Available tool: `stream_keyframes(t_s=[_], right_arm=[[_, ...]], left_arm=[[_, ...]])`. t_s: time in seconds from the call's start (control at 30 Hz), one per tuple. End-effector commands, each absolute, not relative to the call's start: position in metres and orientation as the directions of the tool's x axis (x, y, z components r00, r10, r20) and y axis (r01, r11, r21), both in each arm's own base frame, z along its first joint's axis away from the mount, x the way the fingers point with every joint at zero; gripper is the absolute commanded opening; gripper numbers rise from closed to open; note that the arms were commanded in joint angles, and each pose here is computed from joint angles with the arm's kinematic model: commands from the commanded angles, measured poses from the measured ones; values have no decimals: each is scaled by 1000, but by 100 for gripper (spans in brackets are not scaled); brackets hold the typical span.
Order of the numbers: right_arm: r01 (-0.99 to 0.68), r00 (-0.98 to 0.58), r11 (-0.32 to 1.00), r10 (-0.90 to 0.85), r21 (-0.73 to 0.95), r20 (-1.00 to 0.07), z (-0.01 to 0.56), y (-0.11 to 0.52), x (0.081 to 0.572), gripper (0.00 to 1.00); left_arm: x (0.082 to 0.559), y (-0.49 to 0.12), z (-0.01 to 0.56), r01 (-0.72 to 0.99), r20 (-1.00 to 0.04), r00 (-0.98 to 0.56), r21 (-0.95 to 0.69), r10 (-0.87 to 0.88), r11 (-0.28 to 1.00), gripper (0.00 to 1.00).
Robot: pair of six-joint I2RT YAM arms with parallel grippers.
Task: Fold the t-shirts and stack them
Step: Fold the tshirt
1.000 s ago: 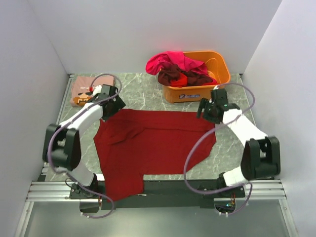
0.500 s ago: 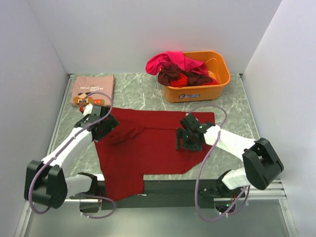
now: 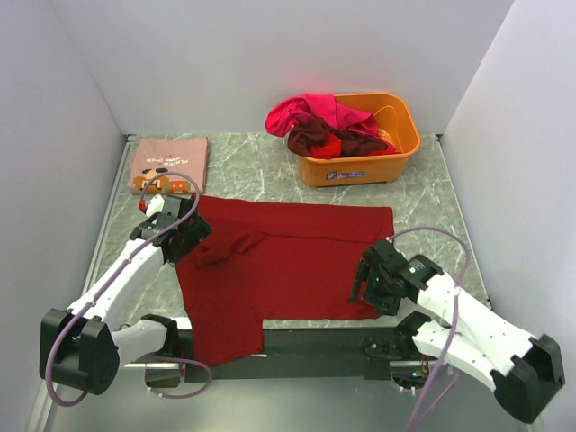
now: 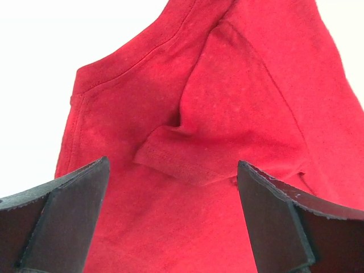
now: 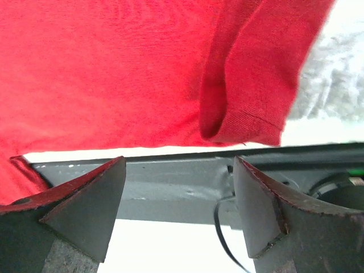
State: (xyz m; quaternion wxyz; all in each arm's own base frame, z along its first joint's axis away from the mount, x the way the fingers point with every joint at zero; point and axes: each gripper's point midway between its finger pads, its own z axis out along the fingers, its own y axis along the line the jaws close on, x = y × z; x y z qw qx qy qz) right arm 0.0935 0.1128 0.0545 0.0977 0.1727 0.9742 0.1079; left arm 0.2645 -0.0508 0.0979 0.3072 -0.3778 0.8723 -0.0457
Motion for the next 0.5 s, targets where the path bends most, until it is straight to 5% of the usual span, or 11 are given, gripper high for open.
stream_keyframes(t_s=[0.0, 0.13, 0.27, 0.47], right_arm=[[316, -918, 931, 349, 183, -188, 71, 108, 106, 82], [273, -924, 954, 296, 124, -243, 87, 96, 111, 82], [116, -921, 927, 235, 356, -312, 109, 143, 139, 83], [101, -916, 989, 135, 111, -378, 103, 119, 169, 83]], left_arm=[[267, -51, 111, -626, -511, -513, -326, -690, 708, 99], [264, -53, 107, -628, -498, -516, -333, -697, 703, 100], [257, -58, 104, -625, -468, -537, -338, -702, 703, 99], [228, -69, 95, -590, -391, -619, -342, -682, 731, 99]])
